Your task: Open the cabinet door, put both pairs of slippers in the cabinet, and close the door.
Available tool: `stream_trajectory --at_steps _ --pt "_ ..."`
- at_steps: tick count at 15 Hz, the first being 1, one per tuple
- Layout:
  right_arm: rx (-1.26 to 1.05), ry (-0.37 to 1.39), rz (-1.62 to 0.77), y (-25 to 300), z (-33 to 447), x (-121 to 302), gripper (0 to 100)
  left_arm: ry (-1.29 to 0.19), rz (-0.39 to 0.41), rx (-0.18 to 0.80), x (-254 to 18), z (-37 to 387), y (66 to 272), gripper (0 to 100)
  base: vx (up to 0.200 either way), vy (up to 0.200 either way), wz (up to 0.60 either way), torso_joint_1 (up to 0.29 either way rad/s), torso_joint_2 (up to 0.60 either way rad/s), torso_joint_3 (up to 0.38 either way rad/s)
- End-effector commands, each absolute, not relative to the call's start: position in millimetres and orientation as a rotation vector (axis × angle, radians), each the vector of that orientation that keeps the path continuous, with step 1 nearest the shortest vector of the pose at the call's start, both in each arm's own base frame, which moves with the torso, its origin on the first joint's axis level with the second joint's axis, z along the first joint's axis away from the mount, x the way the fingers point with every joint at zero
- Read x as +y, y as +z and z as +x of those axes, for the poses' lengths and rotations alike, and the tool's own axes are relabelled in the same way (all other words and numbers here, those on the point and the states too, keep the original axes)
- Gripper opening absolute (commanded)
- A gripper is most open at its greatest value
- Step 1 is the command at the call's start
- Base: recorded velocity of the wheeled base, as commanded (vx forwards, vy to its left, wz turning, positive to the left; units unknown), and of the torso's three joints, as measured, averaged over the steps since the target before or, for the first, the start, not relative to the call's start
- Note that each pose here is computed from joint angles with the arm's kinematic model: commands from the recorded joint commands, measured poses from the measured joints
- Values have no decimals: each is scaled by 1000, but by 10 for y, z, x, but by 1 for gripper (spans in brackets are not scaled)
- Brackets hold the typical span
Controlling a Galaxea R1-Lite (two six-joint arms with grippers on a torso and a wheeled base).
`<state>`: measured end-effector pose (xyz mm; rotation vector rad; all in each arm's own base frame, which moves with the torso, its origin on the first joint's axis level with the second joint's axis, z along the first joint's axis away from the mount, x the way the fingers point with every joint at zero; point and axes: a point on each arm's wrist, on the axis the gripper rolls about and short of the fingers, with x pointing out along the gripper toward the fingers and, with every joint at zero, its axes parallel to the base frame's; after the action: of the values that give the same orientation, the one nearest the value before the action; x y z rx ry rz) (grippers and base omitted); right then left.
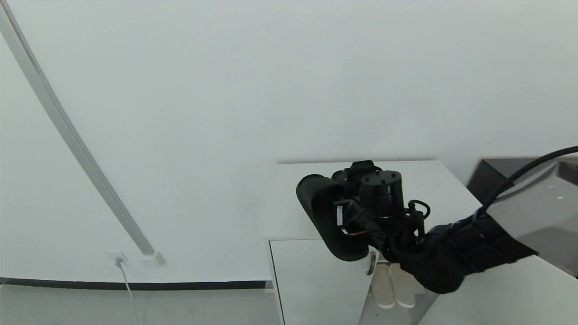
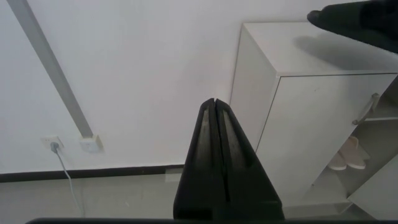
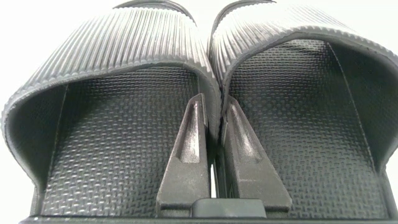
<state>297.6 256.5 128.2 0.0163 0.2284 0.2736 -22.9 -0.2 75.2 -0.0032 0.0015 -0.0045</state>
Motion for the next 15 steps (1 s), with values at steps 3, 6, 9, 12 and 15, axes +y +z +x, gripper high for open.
stream_trajectory --at_steps 3,6,9,12,15 --pt "242 399 13 1544 2106 2113 0 -5 -5 3 -2 -228 752 0 0 0 0 0 0 0" --pt "269 462 61 1545 1871 2095 0 -6 -3 3 -2 -228 752 0 0 0 0 0 0 0" --pt "285 476 81 1518 1860 2125 0 -6 -2 3 -2 -228 752 0 0 0 0 0 0 0" --pt "293 476 75 1487 1869 2136 0 -6 -3 3 -2 -228 752 0 0 0 0 0 0 0" --pt "303 476 64 1453 1859 2124 0 -6 -3 3 -2 -228 752 0 -133 0 0 2 2 3"
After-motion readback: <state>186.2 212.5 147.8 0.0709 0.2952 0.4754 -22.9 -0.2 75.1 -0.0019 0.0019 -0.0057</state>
